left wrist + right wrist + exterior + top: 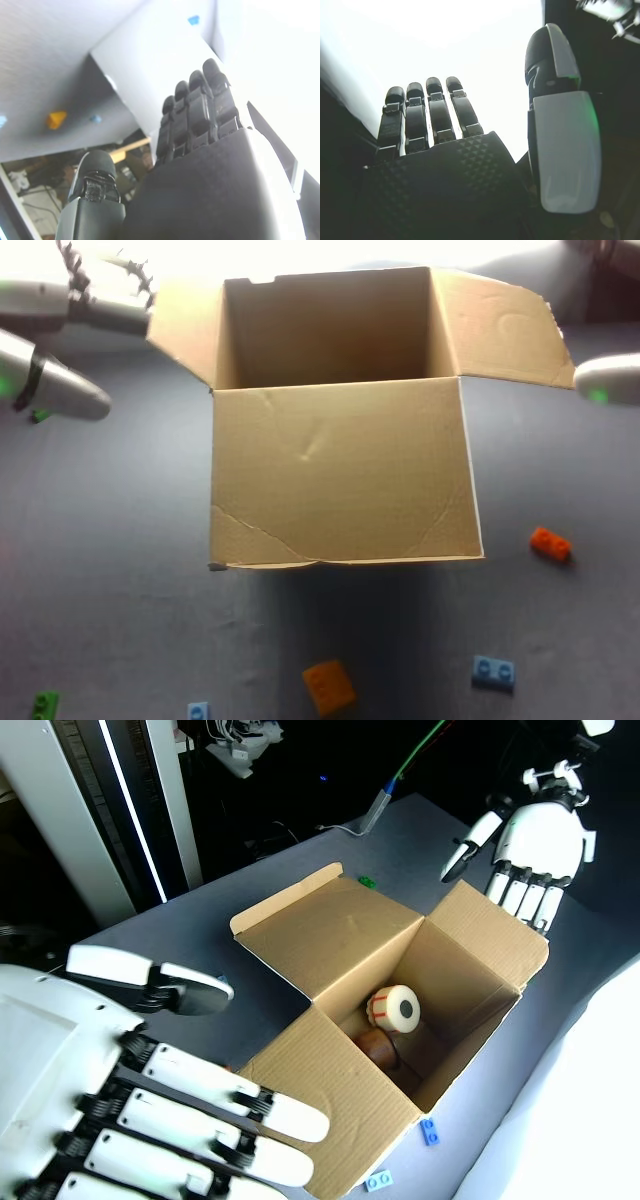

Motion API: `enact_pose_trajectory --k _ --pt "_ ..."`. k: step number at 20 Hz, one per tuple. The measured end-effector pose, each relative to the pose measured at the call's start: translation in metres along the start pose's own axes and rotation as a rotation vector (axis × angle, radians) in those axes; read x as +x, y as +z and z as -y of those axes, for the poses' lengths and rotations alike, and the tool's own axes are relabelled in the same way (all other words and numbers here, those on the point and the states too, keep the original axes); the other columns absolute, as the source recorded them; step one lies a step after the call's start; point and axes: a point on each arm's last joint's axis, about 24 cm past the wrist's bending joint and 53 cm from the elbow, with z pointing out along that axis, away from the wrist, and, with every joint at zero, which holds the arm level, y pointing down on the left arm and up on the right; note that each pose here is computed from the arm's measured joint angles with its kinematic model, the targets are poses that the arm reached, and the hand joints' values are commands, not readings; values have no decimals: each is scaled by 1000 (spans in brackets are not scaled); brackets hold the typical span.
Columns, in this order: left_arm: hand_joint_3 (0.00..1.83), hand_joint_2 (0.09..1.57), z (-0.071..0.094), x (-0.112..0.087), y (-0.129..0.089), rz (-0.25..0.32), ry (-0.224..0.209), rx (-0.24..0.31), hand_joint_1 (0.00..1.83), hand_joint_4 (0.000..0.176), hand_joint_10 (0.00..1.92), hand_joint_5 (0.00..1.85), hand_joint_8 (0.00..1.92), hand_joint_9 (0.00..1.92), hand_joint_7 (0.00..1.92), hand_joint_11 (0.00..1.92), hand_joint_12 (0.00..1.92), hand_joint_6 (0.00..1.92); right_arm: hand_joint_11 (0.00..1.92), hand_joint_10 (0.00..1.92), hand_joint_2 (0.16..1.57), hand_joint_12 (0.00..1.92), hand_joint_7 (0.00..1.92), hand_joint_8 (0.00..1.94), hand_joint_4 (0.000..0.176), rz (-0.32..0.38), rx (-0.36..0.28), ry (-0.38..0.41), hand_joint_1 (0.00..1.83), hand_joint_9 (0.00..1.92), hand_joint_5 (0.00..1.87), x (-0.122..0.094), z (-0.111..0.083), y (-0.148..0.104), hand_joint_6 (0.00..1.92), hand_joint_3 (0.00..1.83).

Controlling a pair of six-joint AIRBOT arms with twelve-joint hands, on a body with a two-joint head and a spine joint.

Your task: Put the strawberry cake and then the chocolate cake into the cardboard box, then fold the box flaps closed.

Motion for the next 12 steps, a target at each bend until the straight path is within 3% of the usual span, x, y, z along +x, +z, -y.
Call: enact_pose_trajectory --k 5,7,12 --pt "0 1273 7 -18 -1 22 25 5 0 0 0 141 0 193 196 0 579 0 0 27 1198 370 151 8 0 -66 53 -92 15 113 130 31 31 -13 32 26" --pt "3 1284 17 -22 4 26 20 33 0 0 1 142 1 197 200 0 592 0 0 13 1230 248 135 0 0 -69 47 -98 0 91 120 35 34 -13 18 17" --pt "1 1285 29 -28 9 34 18 57 0 0 0 144 0 199 194 0 620 0 0 20 1254 199 160 6 0 -78 84 -103 0 120 144 44 48 -16 21 15"
